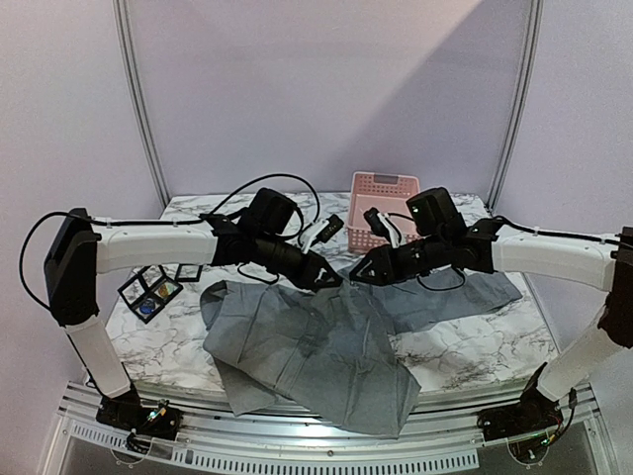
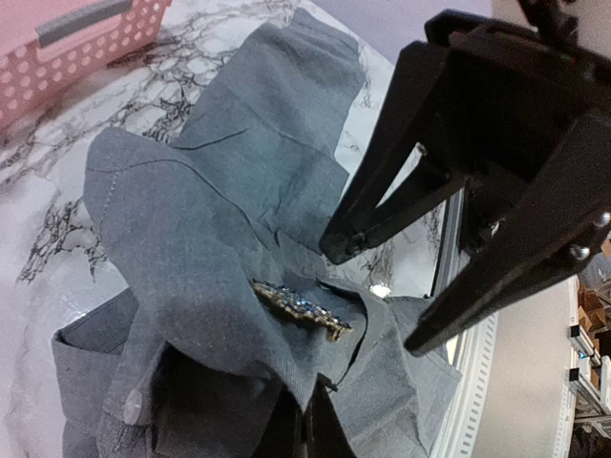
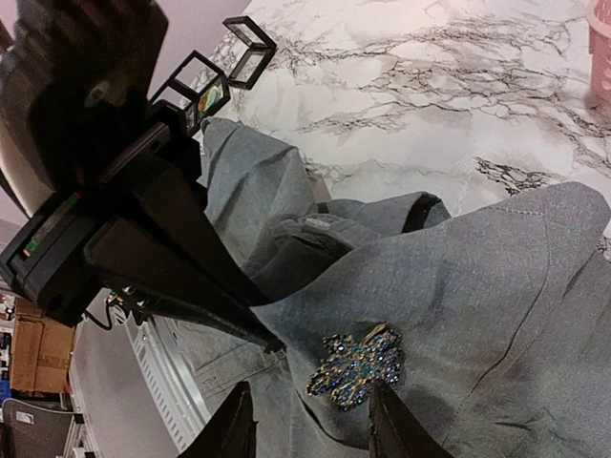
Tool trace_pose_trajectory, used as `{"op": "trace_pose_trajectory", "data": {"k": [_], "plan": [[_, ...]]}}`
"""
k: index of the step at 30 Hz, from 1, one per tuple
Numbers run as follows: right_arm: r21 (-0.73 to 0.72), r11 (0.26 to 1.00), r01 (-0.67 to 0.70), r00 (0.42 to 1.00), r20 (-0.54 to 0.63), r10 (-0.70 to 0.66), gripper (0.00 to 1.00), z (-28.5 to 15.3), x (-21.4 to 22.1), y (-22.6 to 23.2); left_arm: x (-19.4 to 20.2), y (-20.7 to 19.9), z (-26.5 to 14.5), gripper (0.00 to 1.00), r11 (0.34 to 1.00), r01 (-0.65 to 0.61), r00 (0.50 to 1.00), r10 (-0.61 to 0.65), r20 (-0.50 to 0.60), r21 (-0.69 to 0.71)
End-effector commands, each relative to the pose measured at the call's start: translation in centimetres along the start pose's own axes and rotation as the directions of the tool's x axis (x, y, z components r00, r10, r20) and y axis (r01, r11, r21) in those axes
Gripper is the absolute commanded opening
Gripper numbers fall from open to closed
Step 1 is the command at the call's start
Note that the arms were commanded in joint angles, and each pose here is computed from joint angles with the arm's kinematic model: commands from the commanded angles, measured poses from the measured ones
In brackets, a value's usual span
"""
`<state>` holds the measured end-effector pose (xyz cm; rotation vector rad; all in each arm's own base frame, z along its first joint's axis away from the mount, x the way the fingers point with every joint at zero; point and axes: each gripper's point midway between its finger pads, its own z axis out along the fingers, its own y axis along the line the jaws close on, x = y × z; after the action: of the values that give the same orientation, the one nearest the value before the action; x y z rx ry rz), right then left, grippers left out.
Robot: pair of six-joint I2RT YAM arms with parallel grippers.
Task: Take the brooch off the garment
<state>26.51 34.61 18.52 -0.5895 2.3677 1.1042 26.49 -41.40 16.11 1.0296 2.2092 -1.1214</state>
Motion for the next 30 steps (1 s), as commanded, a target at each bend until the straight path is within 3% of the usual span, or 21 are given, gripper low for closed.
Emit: {"op": "trace_pose_trajectory", "data": {"k": [1, 5, 16, 20, 24, 30], "plan": [[0.021, 1.000, -0.019, 1.000, 0.009, 0.019, 0.36, 1.1, -0.1, -0.7, 0.4, 0.7, 0.3, 0.00, 1.000, 0.018, 1.000, -0.018, -0.001, 0.009], [0.013, 1.000, -0.022, 1.000, -0.004, 0.022, 0.29, 1.5, -0.1, -0.6, 0.4, 0.6, 0.3, 0.00, 1.000, 0.020, 1.000, -0.020, -0.001, 0.011], [0.037, 0.999, -0.025, 0.999, -0.021, 0.026, 0.26, 2.5, 0.2, -0.8, 0.3, 0.5, 0.1, 0.00, 1.000, 0.019, 1.000, -0.019, 0.001, 0.012], [0.048, 0.999, -0.025, 0.999, -0.030, 0.027, 0.19, 3.0, 0.6, -0.8, 0.3, 0.5, 0.1, 0.00, 1.000, 0.018, 1.000, -0.018, 0.002, 0.012], [0.066, 0.997, -0.031, 0.999, -0.023, 0.032, 0.04, 3.1, 0.5, -1.1, 0.4, 0.5, 0.1, 0.00, 1.000, 0.021, 1.000, -0.021, 0.000, 0.013], [0.112, 0.993, -0.035, 0.999, 0.011, 0.034, 0.00, 2.6, -0.1, -1.7, 0.3, 0.6, 0.0, 0.00, 1.000, 0.018, 1.000, -0.018, 0.002, 0.006]]}}
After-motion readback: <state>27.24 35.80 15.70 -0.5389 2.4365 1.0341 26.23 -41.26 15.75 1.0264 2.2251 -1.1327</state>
